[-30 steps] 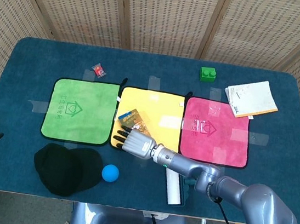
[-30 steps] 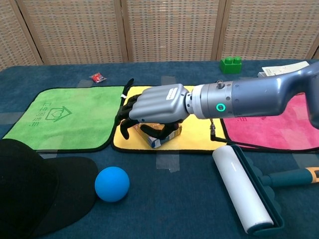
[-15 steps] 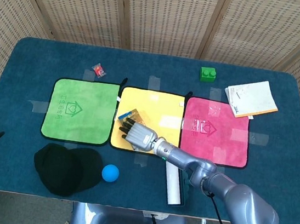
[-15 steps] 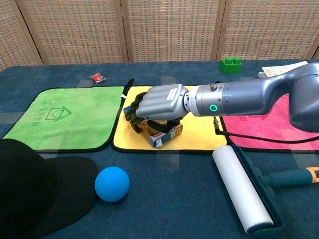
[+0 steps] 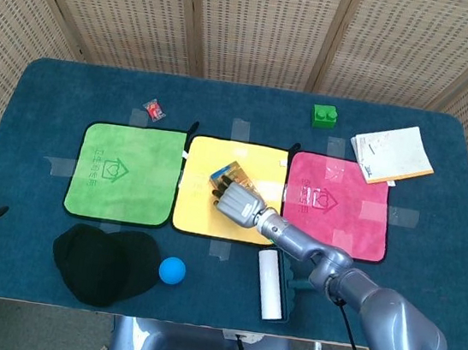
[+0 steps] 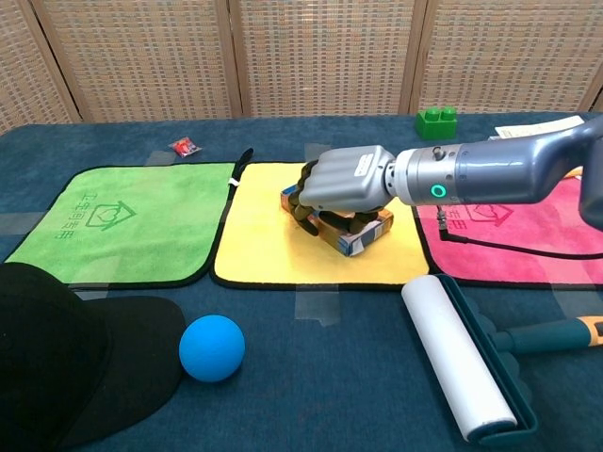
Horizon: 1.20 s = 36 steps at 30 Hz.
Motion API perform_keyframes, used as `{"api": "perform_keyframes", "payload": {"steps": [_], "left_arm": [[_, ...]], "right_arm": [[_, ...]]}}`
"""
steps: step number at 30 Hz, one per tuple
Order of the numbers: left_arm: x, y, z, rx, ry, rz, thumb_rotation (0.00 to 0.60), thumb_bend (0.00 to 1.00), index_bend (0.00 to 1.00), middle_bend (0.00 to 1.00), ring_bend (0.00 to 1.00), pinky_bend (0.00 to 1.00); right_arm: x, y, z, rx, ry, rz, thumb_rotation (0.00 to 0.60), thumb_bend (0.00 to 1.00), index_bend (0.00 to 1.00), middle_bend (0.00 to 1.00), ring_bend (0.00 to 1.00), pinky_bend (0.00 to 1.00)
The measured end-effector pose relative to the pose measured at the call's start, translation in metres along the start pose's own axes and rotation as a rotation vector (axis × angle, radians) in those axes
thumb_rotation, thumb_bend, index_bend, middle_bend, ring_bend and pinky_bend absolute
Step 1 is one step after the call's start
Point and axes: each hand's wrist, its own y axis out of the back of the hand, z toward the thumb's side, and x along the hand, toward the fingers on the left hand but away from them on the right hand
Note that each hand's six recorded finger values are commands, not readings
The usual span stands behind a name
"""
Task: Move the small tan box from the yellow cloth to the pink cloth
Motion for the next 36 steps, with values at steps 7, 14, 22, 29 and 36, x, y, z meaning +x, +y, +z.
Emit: {"api": "perform_keyframes", "payload": {"steps": [7,14,22,29,36], "left_arm": [[0.0,0.003,0.002,-0.001,-0.007,0.002,0.6,0.0,0.0,0.0,0.0,0.0],[-0.002,0.004,0.003,-0.002,-0.012,0.006,0.6,0.0,0.0,0.0,0.0,0.0],[-0.005,0.005,0.005,-0.006,-0.02,0.01,0.6,0.0,0.0,0.0,0.0,0.0],[-0.008,0.007,0.005,-0.01,-0.025,0.016,0.6,0.0,0.0,0.0,0.0,0.0],[-0.011,0.009,0.007,-0.015,-0.035,0.021,0.6,0.0,0.0,0.0,0.0,0.0]], "right_arm": [[0.015,-0.01,-0.024,-0.084,-0.087,0.061,0.6,1.0,0.46,0.34,0.28,0.22],[0.033,-0.017,-0.047,-0.136,-0.164,0.101,0.6,1.0,0.48,0.36,0.3,0.23],[0.051,-0.028,-0.06,-0.117,-0.207,0.136,0.6,1.0,0.48,0.36,0.31,0.24],[0.073,-0.043,-0.077,-0.125,-0.265,0.185,0.6,1.0,0.49,0.37,0.31,0.25],[0.101,-0.06,-0.091,-0.158,-0.319,0.251,0.6,1.0,0.5,0.38,0.33,0.27]]}}
